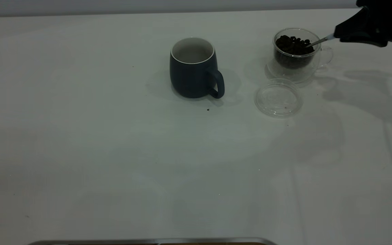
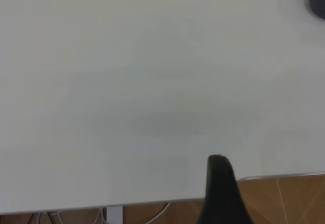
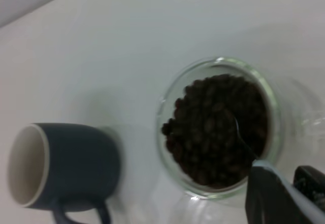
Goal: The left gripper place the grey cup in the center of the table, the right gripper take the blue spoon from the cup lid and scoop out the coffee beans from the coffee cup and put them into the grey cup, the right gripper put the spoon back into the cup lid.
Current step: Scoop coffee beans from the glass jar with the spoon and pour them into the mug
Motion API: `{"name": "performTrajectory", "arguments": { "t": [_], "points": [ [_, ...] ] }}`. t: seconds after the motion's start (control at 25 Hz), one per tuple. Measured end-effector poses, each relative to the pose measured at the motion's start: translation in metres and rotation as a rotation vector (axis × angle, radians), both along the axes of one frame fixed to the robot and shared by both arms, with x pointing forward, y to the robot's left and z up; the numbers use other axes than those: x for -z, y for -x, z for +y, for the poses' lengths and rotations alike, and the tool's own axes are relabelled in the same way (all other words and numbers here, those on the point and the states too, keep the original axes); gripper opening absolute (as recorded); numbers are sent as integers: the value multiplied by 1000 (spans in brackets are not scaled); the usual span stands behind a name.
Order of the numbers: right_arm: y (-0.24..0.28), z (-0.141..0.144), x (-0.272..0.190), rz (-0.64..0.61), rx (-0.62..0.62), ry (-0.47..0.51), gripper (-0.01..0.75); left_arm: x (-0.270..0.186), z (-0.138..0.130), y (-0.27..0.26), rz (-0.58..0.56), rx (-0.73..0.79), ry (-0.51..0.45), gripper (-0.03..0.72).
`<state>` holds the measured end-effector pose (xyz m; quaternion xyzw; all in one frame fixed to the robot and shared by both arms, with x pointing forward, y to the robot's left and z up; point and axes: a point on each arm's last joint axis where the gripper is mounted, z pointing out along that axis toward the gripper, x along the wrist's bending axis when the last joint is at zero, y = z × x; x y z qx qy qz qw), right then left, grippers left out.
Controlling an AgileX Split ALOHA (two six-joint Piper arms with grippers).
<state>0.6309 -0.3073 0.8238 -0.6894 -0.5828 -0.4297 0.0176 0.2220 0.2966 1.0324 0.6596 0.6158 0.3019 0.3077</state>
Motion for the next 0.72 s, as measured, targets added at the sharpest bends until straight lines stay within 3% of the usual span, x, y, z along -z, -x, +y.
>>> {"name": "performTrajectory", "arguments": {
  "t": [0.4, 0.72],
  "points": [
    [3, -1, 11, 89, 75, -129, 104, 0, 0, 0, 0, 0, 0, 567],
    [9, -22, 27, 117, 114, -268, 104, 0, 0, 0, 0, 0, 0, 567]
  ]
}}
